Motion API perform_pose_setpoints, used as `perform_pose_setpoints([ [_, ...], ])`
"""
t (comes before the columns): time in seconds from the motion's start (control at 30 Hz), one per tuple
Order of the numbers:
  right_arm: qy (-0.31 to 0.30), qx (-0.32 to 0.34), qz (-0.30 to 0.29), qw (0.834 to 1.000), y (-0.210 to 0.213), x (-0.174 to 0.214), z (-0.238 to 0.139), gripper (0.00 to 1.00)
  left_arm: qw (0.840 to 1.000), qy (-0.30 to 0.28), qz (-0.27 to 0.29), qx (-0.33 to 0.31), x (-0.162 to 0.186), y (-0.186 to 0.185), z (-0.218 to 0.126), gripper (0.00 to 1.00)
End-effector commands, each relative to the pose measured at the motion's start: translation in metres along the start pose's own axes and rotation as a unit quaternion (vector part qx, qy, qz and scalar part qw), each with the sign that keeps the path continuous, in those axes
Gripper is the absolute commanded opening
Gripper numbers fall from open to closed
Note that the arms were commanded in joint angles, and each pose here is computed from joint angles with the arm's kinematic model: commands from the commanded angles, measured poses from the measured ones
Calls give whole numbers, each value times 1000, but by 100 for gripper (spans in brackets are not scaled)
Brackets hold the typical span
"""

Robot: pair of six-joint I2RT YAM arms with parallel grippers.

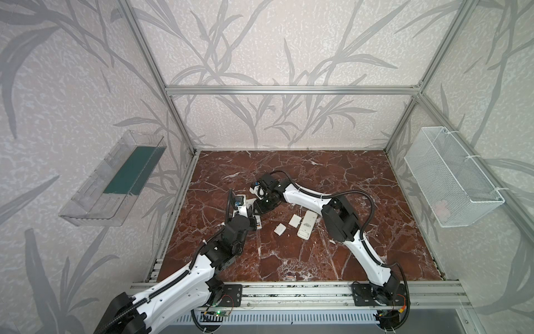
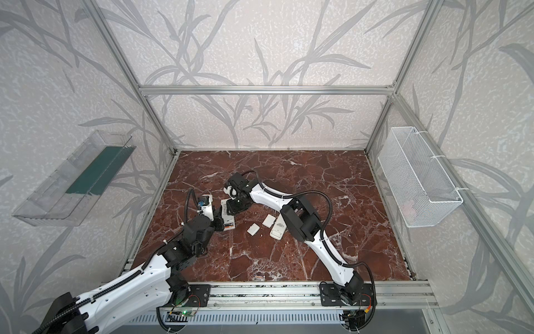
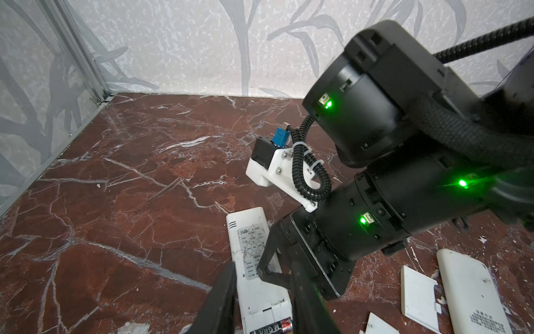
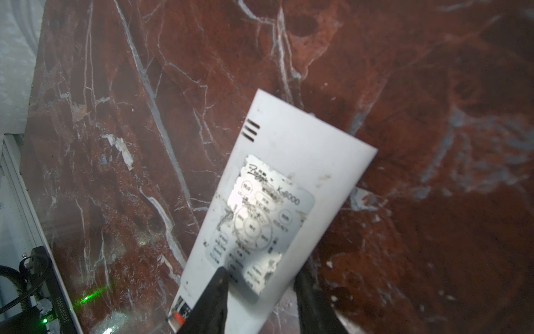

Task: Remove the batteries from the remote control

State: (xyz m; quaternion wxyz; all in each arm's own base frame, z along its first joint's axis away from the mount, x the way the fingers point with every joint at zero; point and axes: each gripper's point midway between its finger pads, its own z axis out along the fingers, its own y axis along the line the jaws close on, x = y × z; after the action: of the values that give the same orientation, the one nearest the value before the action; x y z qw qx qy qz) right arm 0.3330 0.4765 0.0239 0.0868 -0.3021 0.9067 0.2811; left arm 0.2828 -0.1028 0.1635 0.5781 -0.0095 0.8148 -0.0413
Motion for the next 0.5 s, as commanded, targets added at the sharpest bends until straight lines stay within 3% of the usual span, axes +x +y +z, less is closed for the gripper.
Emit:
perform_pose_setpoints([
  [0.0, 94, 63, 37, 993, -40, 60, 26, 39, 1000, -5, 10, 1, -1, 4, 2, 0],
  [0.17, 94, 62, 36, 993, -38, 61, 26, 39, 1000, 2, 6, 22, -1, -1, 10, 0],
  [0.47, 94, 60, 35, 993, -37, 61, 27, 39, 998, -38, -16, 44, -30, -8, 5, 0],
])
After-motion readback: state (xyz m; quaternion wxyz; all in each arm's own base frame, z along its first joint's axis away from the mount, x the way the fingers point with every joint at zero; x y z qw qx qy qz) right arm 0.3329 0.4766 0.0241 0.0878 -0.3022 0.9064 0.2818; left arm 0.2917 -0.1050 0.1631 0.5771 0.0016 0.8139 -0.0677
